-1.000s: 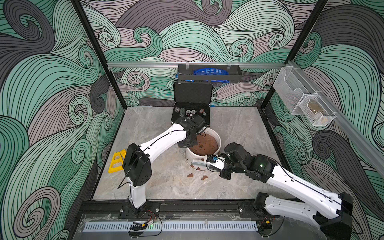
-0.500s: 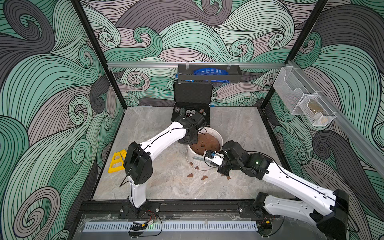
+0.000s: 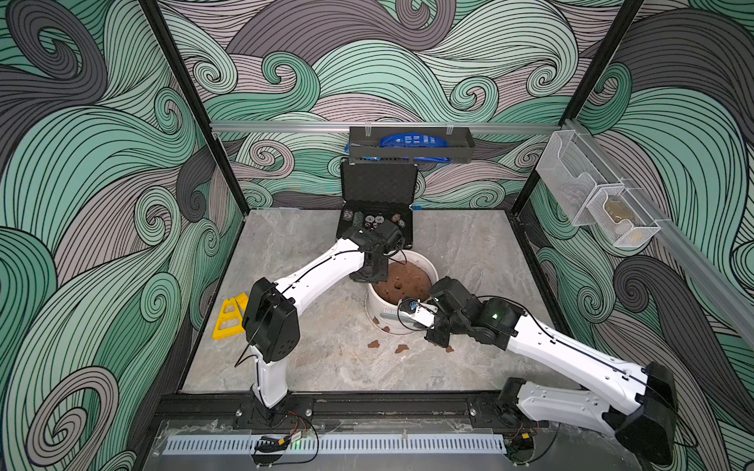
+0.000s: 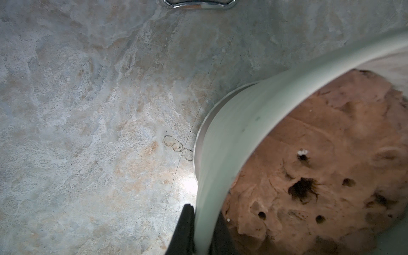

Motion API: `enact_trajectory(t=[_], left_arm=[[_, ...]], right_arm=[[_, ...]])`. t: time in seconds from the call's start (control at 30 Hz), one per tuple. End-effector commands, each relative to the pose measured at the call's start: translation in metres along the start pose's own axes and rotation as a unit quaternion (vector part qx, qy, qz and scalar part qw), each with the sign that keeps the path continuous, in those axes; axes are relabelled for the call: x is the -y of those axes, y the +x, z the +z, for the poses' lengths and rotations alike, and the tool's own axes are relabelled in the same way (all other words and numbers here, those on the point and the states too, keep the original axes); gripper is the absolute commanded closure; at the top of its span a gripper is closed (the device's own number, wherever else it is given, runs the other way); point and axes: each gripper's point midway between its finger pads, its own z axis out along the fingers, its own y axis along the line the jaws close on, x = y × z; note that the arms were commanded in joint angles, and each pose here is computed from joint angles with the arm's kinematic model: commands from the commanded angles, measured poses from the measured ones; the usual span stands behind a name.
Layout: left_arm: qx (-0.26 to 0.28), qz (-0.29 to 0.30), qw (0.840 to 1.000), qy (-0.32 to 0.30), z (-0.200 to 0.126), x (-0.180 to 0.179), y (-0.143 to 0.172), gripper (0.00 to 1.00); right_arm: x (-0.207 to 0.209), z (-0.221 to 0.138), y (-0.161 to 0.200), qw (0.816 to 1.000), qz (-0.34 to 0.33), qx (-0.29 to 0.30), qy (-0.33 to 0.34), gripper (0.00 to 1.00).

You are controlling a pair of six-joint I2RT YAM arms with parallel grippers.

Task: Scrub the dried mud off the ceramic pot
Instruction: Brush off the soil from the pot.

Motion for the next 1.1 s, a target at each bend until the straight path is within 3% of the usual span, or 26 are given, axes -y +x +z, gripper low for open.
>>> enact_trajectory(t=[0.0,0.13,0.4,0.7,1.07], left_arm=[[-0.009,0.039,0.999,-0.001,0.009,-0.001,-0.001,0.89],[0.002,0.055,0.998,-0.003,0.007,-0.002,-0.008,0.88],[0.006,0.084,0.996,-0.005,0.009,-0.007,-0.013,0.88],[0.014,0.166,0.986,0.014,0.008,-0.017,-0.034,0.89],[0.016,0.236,0.970,0.057,0.018,-0.012,-0.045,0.89]], right_arm=[[-0.004,0.001,0.010,1.000,-0.005,-0.019,0.000,1.00],[-0.023,-0.008,0.006,0.999,-0.032,-0.005,-0.037,1.00],[-0.017,-0.017,0.001,0.999,-0.033,0.010,-0.014,1.00],[-0.027,-0.034,-0.020,0.995,-0.050,0.069,-0.042,1.00],[-0.027,-0.022,-0.018,0.996,-0.048,0.055,-0.047,1.00]])
